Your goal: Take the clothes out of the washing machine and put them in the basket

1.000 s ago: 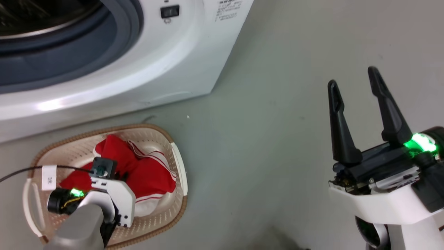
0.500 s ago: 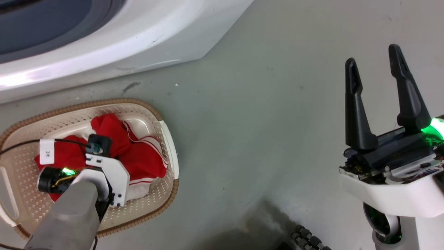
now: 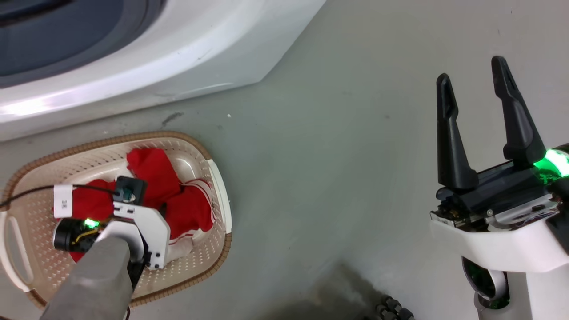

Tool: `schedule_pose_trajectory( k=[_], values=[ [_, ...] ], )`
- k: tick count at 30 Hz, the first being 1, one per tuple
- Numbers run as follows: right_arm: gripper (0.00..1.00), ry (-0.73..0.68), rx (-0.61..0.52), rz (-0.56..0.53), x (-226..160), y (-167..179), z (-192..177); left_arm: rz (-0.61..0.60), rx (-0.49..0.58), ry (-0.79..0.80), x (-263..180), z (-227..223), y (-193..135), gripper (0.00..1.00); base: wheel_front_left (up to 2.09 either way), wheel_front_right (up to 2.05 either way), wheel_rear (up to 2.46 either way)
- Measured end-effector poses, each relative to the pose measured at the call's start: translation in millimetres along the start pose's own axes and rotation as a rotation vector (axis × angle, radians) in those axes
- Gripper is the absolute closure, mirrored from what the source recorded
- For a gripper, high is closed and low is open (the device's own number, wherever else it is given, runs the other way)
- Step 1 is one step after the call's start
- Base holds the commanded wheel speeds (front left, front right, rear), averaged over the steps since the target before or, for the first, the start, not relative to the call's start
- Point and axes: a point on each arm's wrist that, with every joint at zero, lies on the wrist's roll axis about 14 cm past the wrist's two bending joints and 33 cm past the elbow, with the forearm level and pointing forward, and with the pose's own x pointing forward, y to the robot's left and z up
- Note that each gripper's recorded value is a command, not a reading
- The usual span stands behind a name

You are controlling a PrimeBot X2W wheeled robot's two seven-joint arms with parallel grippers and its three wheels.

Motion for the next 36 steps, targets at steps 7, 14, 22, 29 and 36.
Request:
schedule_pose_trajectory(
  k=[7, 14, 22, 29, 36],
  values=[
    [0.0, -0.015, -0.001, -0.006, -15.4, 1.1, 16.6, 0.008, -0.003, -0.09, -28.7, 14.0, -5.5, 0.0, 0.0, 0.0, 0.0],
    [0.0, -0.007, 0.019, -0.019, -39.8, 3.1, 27.1, 0.028, 0.006, -0.183, -65.0, 27.6, -14.3, 0.0, 0.0, 0.0, 0.0],
    [0.0, -0.028, 0.035, -0.013, -63.0, 9.7, 43.4, 0.102, -0.029, -0.396, -117.0, 65.7, -10.9, 0.0, 0.0, 0.0, 0.0],
    [0.0, -0.061, 0.046, 0.001, -79.3, 17.0, 58.6, 0.175, -0.045, -0.593, -171.2, 90.9, -9.5, 0.0, 0.0, 0.0, 0.0],
    [0.0, -0.094, 0.052, 0.023, -89.7, 25.0, 71.5, 0.258, -0.06, -0.778, -226.4, 111.0, -5.2, 0.0, 0.0, 0.0, 0.0]
  ],
)
